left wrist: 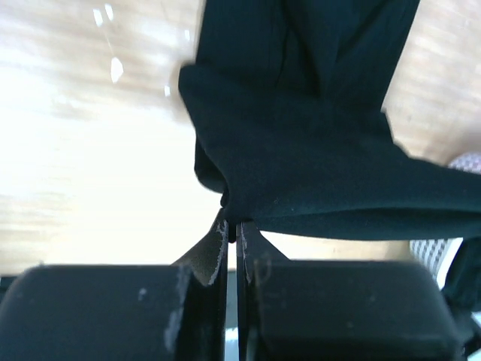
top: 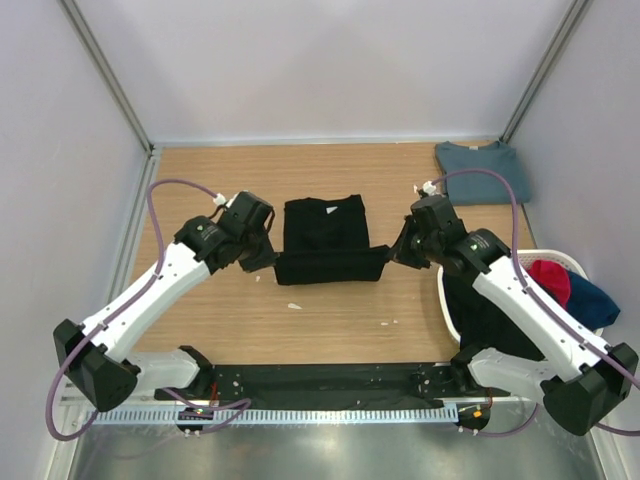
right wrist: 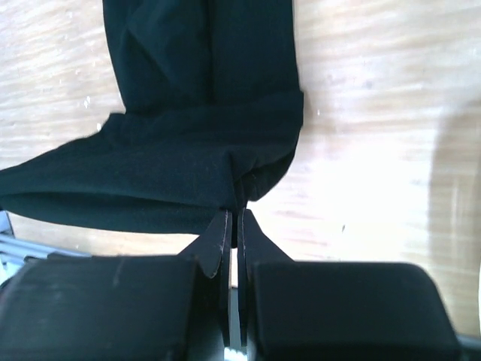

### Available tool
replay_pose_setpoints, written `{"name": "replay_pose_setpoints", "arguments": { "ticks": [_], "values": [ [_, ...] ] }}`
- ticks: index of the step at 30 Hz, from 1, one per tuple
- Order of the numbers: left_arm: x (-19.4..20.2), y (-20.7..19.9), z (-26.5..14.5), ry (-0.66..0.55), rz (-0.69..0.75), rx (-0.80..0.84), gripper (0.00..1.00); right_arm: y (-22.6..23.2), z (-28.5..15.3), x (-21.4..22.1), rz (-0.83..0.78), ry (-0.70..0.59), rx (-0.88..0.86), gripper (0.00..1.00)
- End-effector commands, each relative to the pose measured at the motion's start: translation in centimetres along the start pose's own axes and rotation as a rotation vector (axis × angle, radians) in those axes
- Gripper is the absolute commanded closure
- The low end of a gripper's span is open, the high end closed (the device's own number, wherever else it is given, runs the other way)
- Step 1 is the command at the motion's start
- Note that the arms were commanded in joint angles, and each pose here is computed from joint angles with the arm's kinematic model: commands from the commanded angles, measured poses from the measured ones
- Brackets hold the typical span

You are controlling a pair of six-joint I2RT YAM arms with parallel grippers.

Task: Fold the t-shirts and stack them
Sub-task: Fold the tshirt

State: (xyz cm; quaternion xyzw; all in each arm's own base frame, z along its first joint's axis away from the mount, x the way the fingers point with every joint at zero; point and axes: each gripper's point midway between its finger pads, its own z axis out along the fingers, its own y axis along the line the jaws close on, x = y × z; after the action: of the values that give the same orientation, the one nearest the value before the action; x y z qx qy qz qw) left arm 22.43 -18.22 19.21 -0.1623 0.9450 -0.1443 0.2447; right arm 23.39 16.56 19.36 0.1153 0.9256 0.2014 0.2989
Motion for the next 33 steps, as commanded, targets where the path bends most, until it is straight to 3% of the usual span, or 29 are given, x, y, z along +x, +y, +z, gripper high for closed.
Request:
{"name": "replay_pose_setpoints", "arguments": {
  "ticks": [1,10,22,28,33],
  "values": [
    [-4.4,1.5,0.0,-0.154,0.026,-0.077,1.00,-0.3,0.4,-4.9,-0.032,-0.163,0.050,0.99],
    [-9.6,0.2,2.5,-0.269,-0.003,-0.038,1.00,0.4,3.6,-10.1,-0.051,-0.217,0.033,0.99],
    [-14.0,-2.3,6.9,-0.290,0.002,0.003,1.00,-0.1,7.7,-14.3,-0.026,-0.296,0.047,0.99],
    [-15.6,-1.6,9.3,-0.294,-0.025,-0.024,1.00,0.2,12.5,-15.4,-0.065,-0.218,0.043,0.99],
    [-17.1,-0.6,14.0,-0.278,-0.020,-0.036,1.00,-0.5,17.0,-15.6,-0.089,-0.164,0.059,0.99]
  ]
}}
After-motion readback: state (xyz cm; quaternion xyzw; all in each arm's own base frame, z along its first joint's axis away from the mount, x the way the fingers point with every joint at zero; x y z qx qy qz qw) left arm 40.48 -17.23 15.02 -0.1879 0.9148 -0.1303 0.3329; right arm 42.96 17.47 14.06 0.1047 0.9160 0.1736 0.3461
